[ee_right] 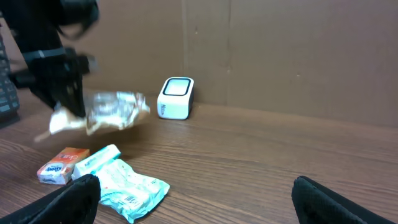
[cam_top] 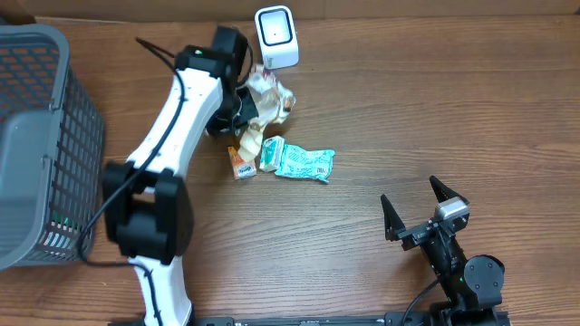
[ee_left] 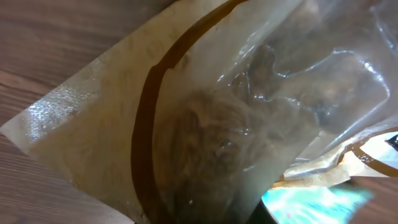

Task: Scan the item barcode
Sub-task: 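Lift the bread bag out and lay it beside the other items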

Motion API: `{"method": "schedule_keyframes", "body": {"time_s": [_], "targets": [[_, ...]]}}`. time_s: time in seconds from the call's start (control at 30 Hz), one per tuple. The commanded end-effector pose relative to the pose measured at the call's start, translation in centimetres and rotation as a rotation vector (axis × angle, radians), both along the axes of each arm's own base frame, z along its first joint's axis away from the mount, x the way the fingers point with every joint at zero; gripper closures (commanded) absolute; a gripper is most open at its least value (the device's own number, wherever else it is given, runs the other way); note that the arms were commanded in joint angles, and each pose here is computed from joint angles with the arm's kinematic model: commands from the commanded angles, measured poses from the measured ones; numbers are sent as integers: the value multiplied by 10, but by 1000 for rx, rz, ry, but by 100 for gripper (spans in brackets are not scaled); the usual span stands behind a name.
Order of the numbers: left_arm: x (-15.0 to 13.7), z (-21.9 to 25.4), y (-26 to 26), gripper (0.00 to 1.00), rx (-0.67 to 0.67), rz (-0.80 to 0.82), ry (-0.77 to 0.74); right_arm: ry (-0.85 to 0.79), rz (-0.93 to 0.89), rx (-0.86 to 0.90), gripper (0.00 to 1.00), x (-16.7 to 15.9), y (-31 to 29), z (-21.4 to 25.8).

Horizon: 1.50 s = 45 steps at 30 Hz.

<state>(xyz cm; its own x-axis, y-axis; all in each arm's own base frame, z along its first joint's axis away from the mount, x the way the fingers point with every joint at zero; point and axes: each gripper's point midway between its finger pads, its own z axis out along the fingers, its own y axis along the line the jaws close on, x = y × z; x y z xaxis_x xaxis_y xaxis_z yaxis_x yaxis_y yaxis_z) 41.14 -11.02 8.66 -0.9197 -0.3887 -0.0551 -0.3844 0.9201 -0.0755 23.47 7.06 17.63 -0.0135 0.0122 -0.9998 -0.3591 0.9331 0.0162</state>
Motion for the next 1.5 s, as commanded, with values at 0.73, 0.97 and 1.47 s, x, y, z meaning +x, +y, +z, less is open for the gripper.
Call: {"method": "schedule_keyframes", "body": {"time_s": [0.73,0.97,1.47], "targets": [[1,-14,-8,17,-181,-296,65,-8,-1,3,0,0,0,-1],[22,11,-10,25,-174,-727,-90,-8,-1,3,0,0,0,-1],[45,11,2,39,-12,-1099,-205,-8,-1,3,0,0,0,-1]]}}
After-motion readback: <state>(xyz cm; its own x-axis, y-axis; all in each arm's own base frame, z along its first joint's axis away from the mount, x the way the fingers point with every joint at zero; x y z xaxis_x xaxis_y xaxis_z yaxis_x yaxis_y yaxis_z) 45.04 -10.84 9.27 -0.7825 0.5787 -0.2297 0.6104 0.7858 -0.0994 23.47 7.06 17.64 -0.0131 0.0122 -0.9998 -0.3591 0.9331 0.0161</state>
